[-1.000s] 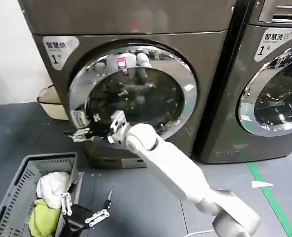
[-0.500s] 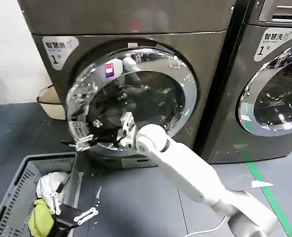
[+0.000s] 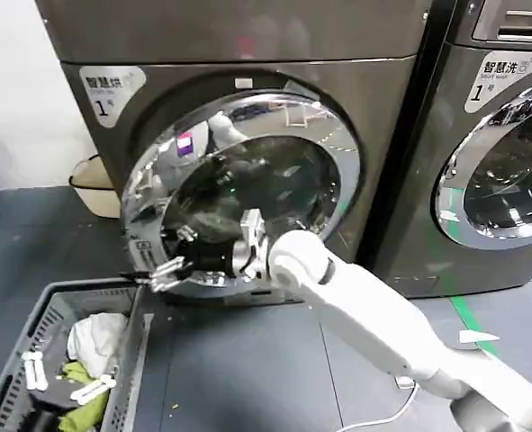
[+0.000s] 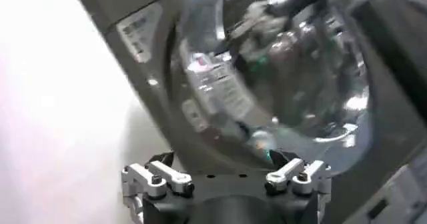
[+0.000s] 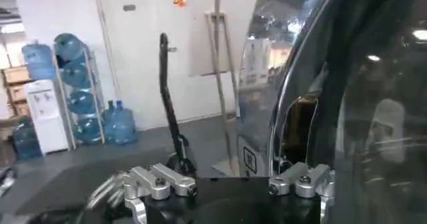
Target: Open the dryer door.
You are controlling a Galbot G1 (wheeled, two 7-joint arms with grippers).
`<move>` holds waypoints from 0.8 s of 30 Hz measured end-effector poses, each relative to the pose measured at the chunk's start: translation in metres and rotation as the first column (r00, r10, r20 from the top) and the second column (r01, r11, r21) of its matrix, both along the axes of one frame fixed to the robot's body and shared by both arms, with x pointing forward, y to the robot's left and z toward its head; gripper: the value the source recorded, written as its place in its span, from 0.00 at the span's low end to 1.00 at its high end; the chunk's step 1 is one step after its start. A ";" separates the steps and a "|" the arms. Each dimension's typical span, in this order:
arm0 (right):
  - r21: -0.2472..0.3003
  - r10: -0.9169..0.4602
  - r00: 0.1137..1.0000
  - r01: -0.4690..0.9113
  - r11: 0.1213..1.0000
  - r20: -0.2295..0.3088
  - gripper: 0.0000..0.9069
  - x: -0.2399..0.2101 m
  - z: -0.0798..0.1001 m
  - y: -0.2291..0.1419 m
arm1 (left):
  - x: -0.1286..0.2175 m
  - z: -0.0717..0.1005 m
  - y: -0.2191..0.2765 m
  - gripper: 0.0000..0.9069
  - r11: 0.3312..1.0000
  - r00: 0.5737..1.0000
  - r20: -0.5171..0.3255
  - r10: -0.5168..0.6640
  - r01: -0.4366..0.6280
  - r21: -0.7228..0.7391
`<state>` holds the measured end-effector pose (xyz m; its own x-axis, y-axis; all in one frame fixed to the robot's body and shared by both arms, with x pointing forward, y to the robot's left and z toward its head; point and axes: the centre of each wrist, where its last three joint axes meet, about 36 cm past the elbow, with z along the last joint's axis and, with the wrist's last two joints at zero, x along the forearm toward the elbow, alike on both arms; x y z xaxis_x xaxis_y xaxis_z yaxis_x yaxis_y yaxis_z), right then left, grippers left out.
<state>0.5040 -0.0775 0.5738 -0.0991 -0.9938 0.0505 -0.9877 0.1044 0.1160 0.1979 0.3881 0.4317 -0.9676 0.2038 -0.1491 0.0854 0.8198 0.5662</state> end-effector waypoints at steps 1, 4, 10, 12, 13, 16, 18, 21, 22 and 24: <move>0.003 0.006 1.000 -0.006 1.000 -0.001 1.00 -0.003 0.000 -0.001 | 0.002 0.002 0.004 1.00 1.000 1.000 0.004 0.004 -0.004 0.004; 0.000 0.017 1.000 -0.017 1.000 0.000 1.00 -0.011 -0.001 -0.008 | 0.010 0.007 0.015 1.00 1.000 1.000 0.016 0.005 -0.005 0.012; 0.008 0.040 0.999 -0.040 0.999 -0.010 1.00 -0.024 0.003 -0.023 | 0.030 0.017 0.031 1.00 0.999 0.999 0.047 -0.015 0.013 0.039; 0.013 0.048 0.999 -0.047 0.999 -0.011 1.00 -0.029 0.005 -0.029 | 0.038 0.019 0.035 1.00 0.999 0.998 0.058 -0.026 0.024 0.044; 0.014 0.049 0.999 -0.049 0.999 -0.010 1.00 -0.031 0.006 -0.032 | 0.042 0.020 0.036 1.00 0.998 0.997 0.063 -0.034 0.031 0.049; 0.013 0.048 0.999 -0.048 0.999 -0.004 1.00 -0.038 0.009 -0.041 | 0.053 0.022 0.038 1.00 0.996 0.995 0.072 -0.063 0.059 0.062; 0.014 0.046 0.999 -0.046 0.999 -0.003 1.00 -0.043 0.010 -0.048 | 0.060 0.023 0.038 1.00 0.995 0.994 0.076 -0.081 0.075 0.070; 0.014 0.039 0.999 -0.039 0.999 -0.001 1.00 -0.049 0.013 -0.057 | 0.073 0.024 0.037 1.00 0.992 0.990 0.088 -0.108 0.102 0.070; 0.013 0.037 0.999 -0.037 0.999 0.000 1.00 -0.051 0.013 -0.059 | 0.077 0.024 0.036 1.00 0.991 0.989 0.091 -0.118 0.112 0.072; 0.010 0.033 0.999 -0.033 0.999 0.001 1.00 -0.056 0.014 -0.065 | 0.086 0.025 0.034 1.00 0.988 0.986 0.094 -0.140 0.133 0.079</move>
